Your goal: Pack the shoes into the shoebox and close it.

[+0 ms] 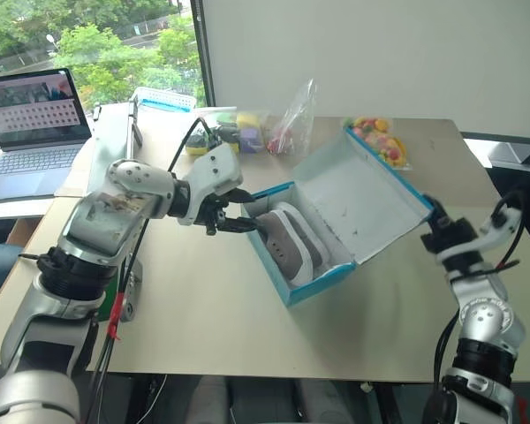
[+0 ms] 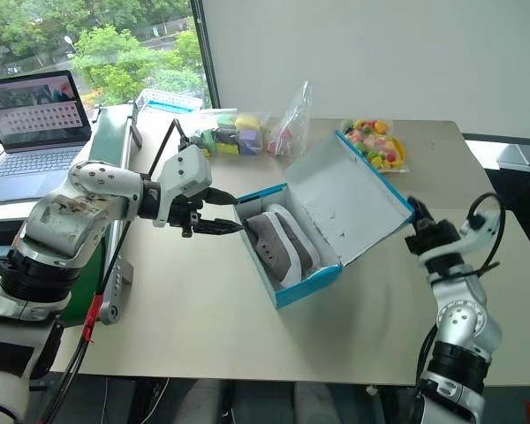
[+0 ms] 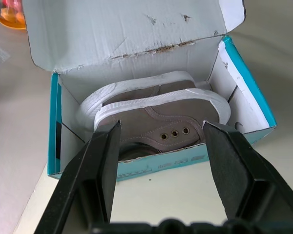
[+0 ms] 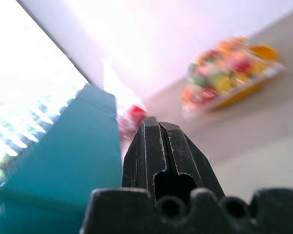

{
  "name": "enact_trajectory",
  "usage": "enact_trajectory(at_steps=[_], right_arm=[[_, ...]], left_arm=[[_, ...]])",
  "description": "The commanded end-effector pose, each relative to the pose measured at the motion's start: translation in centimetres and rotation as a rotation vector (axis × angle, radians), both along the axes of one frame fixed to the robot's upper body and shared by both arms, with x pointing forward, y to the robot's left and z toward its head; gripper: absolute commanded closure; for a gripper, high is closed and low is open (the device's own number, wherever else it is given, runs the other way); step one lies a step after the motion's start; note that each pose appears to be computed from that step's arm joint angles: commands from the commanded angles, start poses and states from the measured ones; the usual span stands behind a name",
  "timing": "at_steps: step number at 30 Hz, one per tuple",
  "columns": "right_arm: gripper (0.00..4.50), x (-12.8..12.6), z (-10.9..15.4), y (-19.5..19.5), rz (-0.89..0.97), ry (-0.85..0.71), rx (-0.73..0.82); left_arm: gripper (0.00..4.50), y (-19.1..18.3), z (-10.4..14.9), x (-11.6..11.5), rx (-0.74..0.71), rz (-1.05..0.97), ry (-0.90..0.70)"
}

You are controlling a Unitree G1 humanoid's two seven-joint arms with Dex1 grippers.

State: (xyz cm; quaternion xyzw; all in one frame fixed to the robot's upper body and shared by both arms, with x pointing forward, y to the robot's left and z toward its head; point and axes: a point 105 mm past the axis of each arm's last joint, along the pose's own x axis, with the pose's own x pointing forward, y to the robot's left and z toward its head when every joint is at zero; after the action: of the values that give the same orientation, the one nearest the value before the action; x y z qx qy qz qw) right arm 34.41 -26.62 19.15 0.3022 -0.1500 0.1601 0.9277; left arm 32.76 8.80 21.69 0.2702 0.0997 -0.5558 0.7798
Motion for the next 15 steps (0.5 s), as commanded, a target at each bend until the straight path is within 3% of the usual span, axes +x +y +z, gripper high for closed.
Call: enact_trajectory(at_steps=[1, 7, 15], right_arm=[[4.48, -0.3, 2.7, 3.0, 0.134, -0.062, -0.028], [4.48, -1.2, 4.0, 7.8, 0.380, -0.056, -0.076], [4.48, -3.1, 3.9, 10.6, 0.584, 0.001, -0.095]], left_arm=[[1.65, 0.0, 1.4, 0.2, -0.012, 0.008, -0.065], [1.65, 0.3, 1.5, 0.5, -0.016, 0.027, -0.078], [1.65, 0.7, 1.6, 0.9, -0.026, 0.063, -0.099]])
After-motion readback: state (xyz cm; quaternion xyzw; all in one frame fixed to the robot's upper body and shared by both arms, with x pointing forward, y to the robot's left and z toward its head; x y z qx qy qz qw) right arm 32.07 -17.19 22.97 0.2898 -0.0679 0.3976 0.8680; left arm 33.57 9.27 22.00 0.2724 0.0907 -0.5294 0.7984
